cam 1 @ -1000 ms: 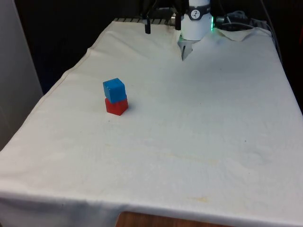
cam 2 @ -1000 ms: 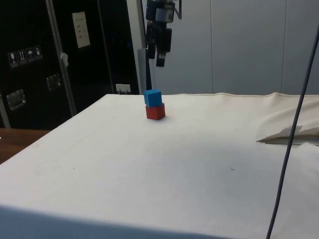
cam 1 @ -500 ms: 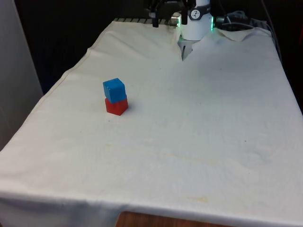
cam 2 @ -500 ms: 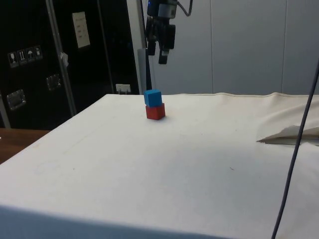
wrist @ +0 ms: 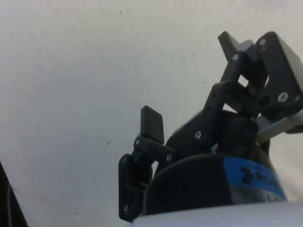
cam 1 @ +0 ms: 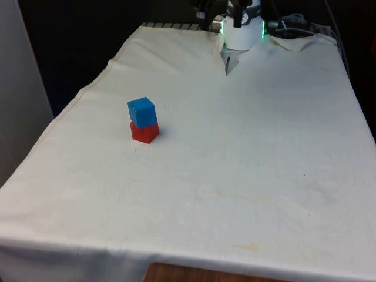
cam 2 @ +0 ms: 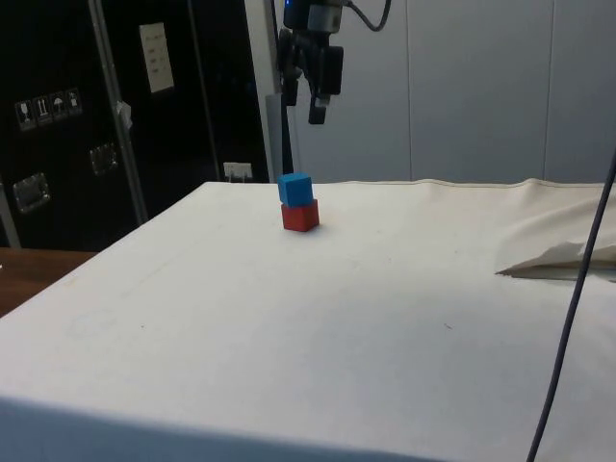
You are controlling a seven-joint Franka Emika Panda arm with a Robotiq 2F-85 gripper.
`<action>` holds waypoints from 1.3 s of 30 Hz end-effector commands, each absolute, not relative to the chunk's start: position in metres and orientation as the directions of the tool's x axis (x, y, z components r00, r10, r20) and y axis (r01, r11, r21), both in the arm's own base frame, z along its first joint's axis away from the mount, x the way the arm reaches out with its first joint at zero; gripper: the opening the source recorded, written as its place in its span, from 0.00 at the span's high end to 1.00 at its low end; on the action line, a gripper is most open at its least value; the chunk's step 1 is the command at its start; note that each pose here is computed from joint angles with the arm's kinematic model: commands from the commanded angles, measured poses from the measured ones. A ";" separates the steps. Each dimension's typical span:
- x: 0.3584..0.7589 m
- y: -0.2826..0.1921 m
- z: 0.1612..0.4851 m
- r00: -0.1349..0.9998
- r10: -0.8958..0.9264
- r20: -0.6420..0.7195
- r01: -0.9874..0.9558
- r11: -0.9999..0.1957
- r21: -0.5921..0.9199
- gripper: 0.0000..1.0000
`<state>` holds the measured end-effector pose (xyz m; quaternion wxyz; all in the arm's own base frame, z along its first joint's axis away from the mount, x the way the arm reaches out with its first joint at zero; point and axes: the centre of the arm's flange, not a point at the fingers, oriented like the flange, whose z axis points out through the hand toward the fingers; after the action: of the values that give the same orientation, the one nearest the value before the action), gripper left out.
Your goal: Stack the two cubes.
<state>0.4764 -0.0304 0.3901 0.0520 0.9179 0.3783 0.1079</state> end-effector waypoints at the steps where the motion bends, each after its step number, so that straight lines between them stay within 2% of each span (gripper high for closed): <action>1: 0.474 -0.027 0.391 0.684 0.714 0.152 0.688 -0.700 0.192 0.00; 12: 0.463 -0.008 0.391 0.672 0.723 0.159 0.701 -0.691 0.178 0.00; 39: 0.457 -0.008 0.371 0.801 0.576 0.161 0.561 -0.817 0.133 0.00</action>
<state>0.4566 -0.0070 0.3717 0.0352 0.9473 0.3040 0.0947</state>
